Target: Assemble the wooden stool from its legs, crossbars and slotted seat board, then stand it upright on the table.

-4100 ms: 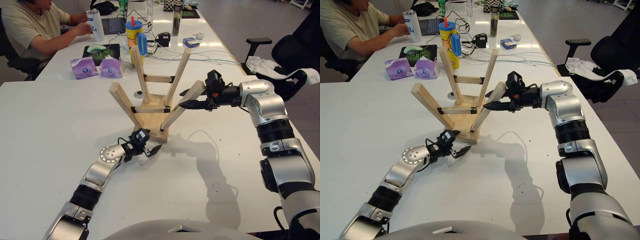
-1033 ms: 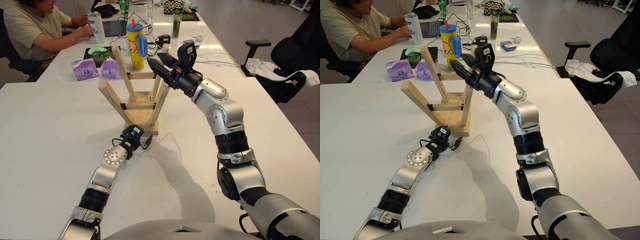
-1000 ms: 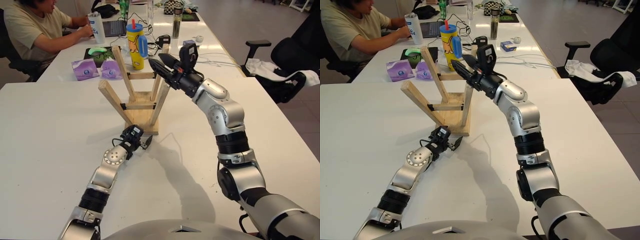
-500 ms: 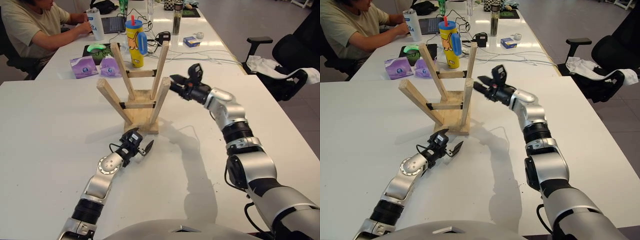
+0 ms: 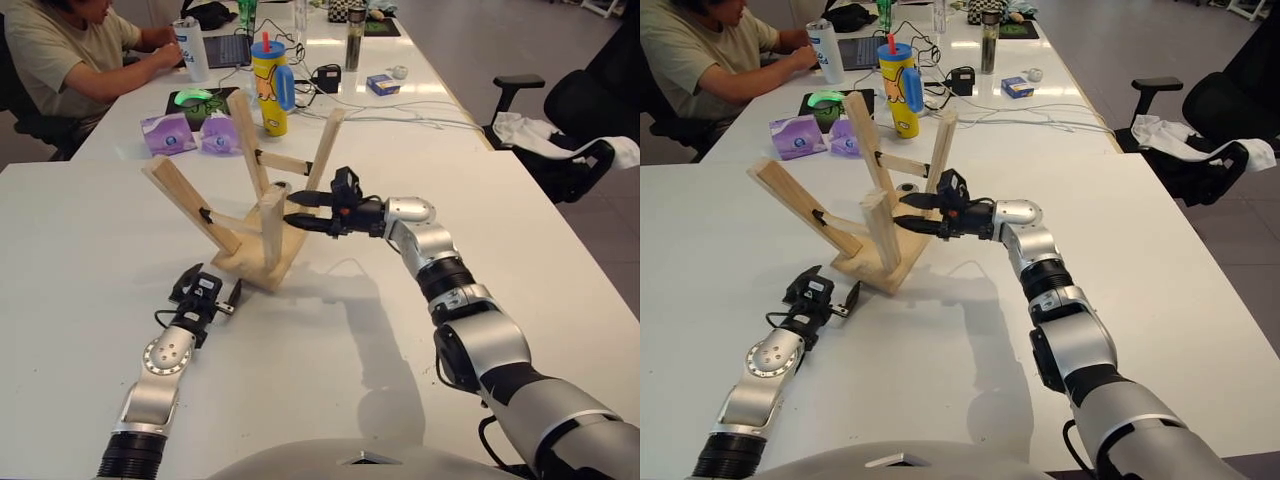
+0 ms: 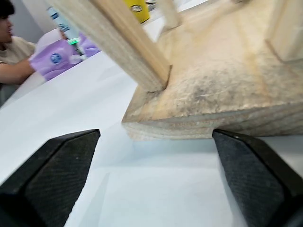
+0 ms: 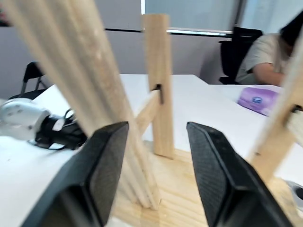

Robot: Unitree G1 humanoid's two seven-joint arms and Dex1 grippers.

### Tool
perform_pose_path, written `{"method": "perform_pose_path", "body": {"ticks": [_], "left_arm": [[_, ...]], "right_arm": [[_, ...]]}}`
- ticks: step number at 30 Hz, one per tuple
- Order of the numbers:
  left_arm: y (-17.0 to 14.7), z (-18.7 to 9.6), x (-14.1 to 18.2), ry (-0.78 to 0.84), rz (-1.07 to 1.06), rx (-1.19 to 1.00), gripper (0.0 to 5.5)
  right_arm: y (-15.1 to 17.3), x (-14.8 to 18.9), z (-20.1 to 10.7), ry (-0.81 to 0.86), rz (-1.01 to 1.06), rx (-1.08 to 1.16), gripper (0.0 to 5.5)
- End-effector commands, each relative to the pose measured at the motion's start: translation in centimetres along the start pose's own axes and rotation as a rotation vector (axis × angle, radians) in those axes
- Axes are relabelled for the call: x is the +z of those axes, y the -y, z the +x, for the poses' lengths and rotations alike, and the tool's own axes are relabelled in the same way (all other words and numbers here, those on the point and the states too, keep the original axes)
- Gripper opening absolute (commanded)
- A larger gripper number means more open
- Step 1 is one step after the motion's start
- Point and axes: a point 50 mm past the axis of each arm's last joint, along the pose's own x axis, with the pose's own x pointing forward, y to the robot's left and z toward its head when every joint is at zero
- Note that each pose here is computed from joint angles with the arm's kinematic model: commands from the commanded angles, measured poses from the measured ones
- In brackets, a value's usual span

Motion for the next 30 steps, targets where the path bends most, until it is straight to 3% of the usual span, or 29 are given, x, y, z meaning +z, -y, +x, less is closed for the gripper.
{"method": "perform_pose_path", "body": {"ticks": [1,6,13,17,24,28,30], "left_arm": [[-0.6,0.6,-2.8,-0.160,0.021,-0.002,4.40],[-0.4,2.4,-2.0,-0.134,0.020,-0.013,4.40],[-0.2,3.0,-1.5,-0.113,-0.001,-0.003,4.40],[0.3,1.7,-1.5,-0.110,-0.029,0.028,4.40],[1.1,-1.6,-3.1,-0.175,-0.057,0.081,4.40],[0.5,-2.5,-3.6,-0.195,-0.021,0.088,4.40],[0.4,-2.3,-3.8,-0.203,-0.007,0.073,4.40]], "right_arm": [[-2.6,-0.4,3.3,0.014,0.001,0.109,2.29],[-5.4,-1.8,4.6,0.008,0.026,0.142,2.29],[-7.4,-2.2,1.9,-0.045,0.078,0.075,2.29],[-10.0,-2.6,-1.3,-0.064,0.242,-0.020,2.29],[-12.5,-3.9,-8.3,-0.089,0.467,-0.372,1.23],[-11.2,-5.1,-12.1,-0.127,0.456,-0.675,0.67],[-9.8,-6.7,-13.9,-0.224,0.426,-0.860,0.26]]}}
